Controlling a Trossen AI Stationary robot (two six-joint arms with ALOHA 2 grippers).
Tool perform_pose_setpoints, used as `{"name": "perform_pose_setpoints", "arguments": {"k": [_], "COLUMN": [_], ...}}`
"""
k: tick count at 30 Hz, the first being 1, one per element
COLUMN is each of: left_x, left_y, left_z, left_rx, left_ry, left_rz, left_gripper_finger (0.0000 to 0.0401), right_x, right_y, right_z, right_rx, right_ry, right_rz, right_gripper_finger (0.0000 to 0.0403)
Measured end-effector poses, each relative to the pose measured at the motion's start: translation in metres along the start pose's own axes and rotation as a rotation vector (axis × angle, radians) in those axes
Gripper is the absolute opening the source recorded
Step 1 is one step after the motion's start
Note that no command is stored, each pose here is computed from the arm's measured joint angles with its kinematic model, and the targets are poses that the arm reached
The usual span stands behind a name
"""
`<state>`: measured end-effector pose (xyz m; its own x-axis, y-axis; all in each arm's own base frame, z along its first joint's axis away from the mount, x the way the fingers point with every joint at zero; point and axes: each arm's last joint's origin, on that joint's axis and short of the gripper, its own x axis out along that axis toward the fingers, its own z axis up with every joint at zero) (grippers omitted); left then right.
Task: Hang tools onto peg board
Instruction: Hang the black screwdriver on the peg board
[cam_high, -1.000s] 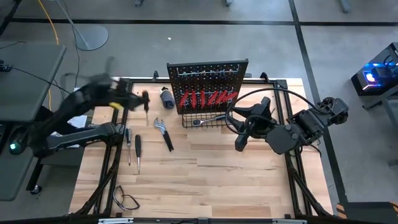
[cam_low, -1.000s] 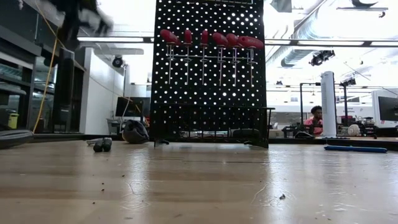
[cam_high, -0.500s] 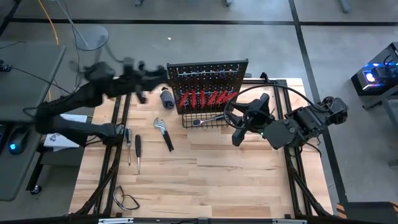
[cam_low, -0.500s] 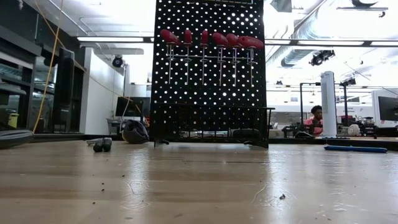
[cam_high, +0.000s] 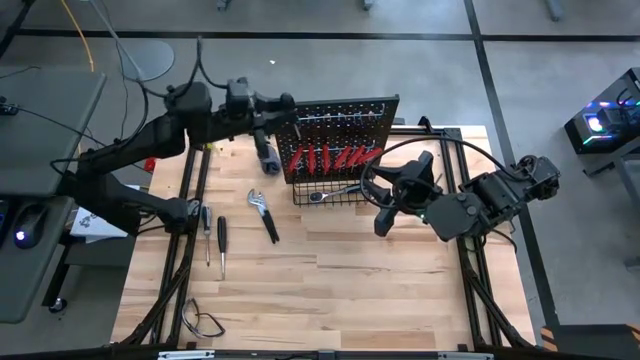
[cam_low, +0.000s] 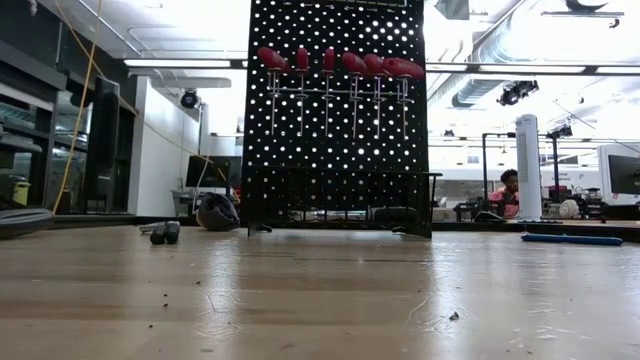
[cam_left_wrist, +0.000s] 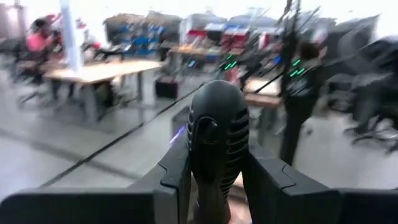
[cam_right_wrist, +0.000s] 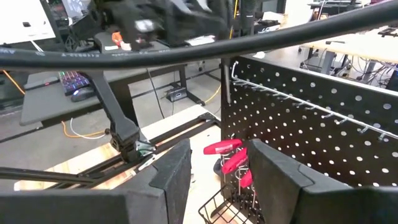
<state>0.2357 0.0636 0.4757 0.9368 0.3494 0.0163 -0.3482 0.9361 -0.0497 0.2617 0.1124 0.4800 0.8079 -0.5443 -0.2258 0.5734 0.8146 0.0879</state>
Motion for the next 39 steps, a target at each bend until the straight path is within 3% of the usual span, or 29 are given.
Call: {"name": "perform_pose_setpoints", "arguments": {"k": [5, 17, 24, 28, 35, 39], "left_x": [0.005, 0.013, 0.018, 0.015, -0.031, -0.072], "left_y": [0.008, 0.015, 0.014, 0.014, 0.01, 0.002], "left_z": [-0.006, -0.015, -0.017, -0.015, 0.004, 0.003], "left_rx": [0.006, -0.035, -0.017, -0.018, -0.078, -0.11], "left_ry": [0.047, 0.101, 0.105, 0.099, 0.071, 0.175], "left_rz": [0.073, 0.102, 0.096, 0.095, -0.029, -0.094], "left_gripper_finger": [0.0094, 0.0094, 0.022, 0.0256, 0.0261, 0.0261], "right_x": [0.0, 0.0, 0.0, 0.0, 0.0, 0.0], "right_y": [0.0, 0.0, 0.0, 0.0, 0.0, 0.0], "right_z": [0.0, 0.0, 0.0, 0.0, 0.0, 0.0], "right_rx": [-0.003, -0.006, -0.003, -0.004, -0.006, -0.008], "right_ry": [0.0, 0.0, 0.0, 0.0, 0.001, 0.002], "right_rz": [0.0, 0.0, 0.0, 0.001, 0.001, 0.001], "right_gripper_finger": [0.0151, 0.0151, 0.0151, 0.0151, 0.0151, 0.0151]}}
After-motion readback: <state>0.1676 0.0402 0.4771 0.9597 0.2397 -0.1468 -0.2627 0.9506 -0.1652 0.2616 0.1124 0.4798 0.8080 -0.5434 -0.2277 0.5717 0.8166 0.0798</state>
